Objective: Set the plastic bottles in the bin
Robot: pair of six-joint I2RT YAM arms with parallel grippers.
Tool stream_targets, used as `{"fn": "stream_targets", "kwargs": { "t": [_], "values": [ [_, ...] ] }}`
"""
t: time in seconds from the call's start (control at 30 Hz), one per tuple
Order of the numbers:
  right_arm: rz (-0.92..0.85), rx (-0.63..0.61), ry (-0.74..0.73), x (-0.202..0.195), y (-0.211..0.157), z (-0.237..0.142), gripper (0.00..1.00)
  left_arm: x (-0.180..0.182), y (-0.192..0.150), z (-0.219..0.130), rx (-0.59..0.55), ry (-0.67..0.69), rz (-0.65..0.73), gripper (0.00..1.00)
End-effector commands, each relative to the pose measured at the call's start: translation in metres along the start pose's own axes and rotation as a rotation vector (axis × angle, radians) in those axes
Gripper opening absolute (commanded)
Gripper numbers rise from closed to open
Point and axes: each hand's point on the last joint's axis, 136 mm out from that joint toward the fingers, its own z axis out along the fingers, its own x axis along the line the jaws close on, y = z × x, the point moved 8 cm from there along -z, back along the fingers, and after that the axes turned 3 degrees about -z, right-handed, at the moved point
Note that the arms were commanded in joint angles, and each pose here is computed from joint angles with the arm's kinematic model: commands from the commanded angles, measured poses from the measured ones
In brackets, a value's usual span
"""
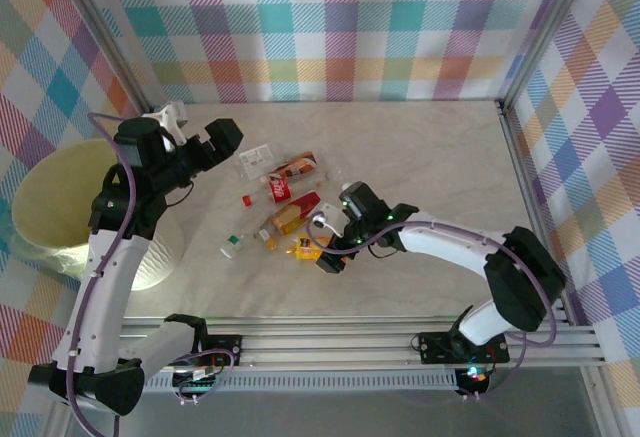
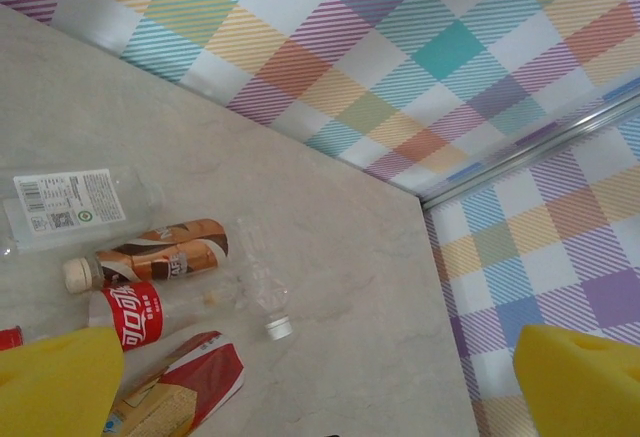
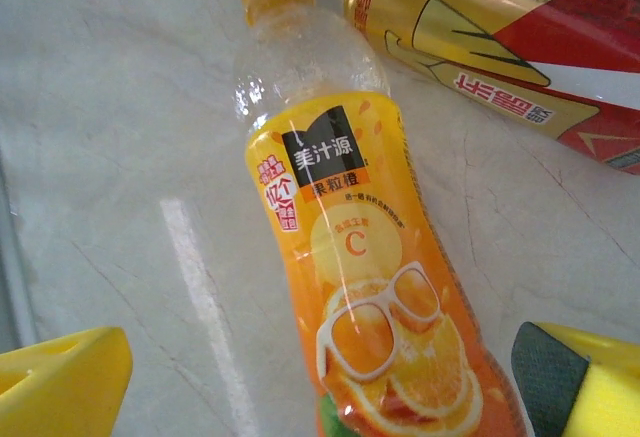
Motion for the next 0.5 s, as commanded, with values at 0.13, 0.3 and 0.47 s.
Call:
{"fn": "stream_targets", "kwargs": {
  "t": [0.13,0.3,0.47],
  "values": [
    [-0.18,0.133,-0.013,0.007,-0.005,0.026,0.95,0.003,-0.006,-0.004,0.006,0.019,0.027,1.0],
    [-0.226,0.205,-0.019,0.007,-0.012,0.043,0.94,0.005,-0.007,-0.004,0.011,0.031,0.03,1.0],
    [-0.249,0.275,-0.023,0.008,-0.016,0.057,0.93,0.007,-0.008,-0.003,0.015,0.041,0.028,1.0]
  ]
}}
